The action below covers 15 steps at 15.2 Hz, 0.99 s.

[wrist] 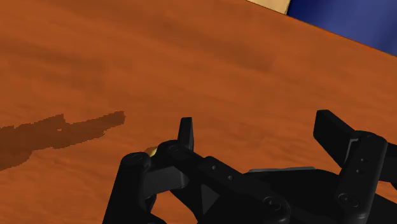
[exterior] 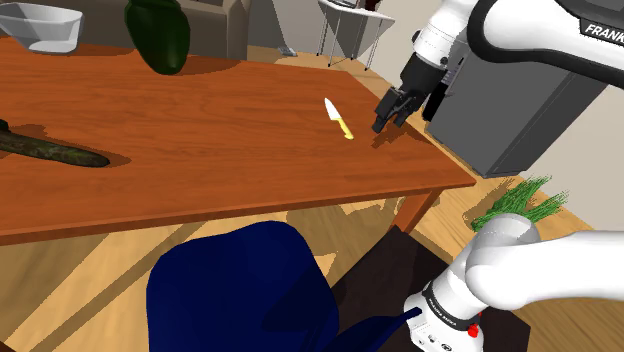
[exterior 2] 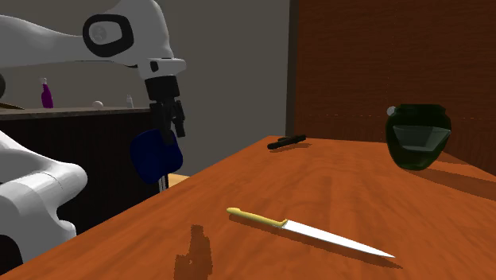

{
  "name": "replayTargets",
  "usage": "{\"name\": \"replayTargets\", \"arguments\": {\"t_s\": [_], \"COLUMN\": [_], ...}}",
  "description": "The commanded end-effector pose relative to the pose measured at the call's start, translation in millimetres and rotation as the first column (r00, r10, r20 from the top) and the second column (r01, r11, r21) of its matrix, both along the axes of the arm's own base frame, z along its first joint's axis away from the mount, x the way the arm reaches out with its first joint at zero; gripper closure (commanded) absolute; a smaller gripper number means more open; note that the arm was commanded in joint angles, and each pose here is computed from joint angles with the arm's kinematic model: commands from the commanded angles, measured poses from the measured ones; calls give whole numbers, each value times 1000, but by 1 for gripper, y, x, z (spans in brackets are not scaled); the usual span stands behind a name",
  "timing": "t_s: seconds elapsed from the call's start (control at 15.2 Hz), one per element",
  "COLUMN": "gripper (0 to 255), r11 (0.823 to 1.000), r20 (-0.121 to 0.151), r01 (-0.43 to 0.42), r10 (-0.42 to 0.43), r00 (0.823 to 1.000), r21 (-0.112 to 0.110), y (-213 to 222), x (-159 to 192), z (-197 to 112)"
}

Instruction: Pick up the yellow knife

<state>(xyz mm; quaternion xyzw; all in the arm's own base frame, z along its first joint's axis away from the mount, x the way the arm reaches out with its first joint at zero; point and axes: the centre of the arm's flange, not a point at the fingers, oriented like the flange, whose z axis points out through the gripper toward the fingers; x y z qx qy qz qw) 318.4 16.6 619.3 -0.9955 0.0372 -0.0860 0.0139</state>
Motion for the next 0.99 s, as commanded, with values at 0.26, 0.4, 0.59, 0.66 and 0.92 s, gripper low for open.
{"name": "replayTargets", "arguments": {"t_s": [0.26, 0.4, 0.59, 0.66, 0.92], "gripper": [0, 0, 0, 0, 0], "r11": [1000, 1000, 1000, 1000, 1000], "r20": [-39, -59, -88, -98, -137], "r01": [2, 3, 4, 4, 5], "r10": [-2, -3, -5, -6, -8], "r00": [999, 998, 996, 995, 991], "r21": [-6, -9, -14, -16, -22], "y": [-29, -43, -65, -72, -101], "x": [48, 72, 108, 119, 166], "z": [-11, -17, -26, -30, -45]}}
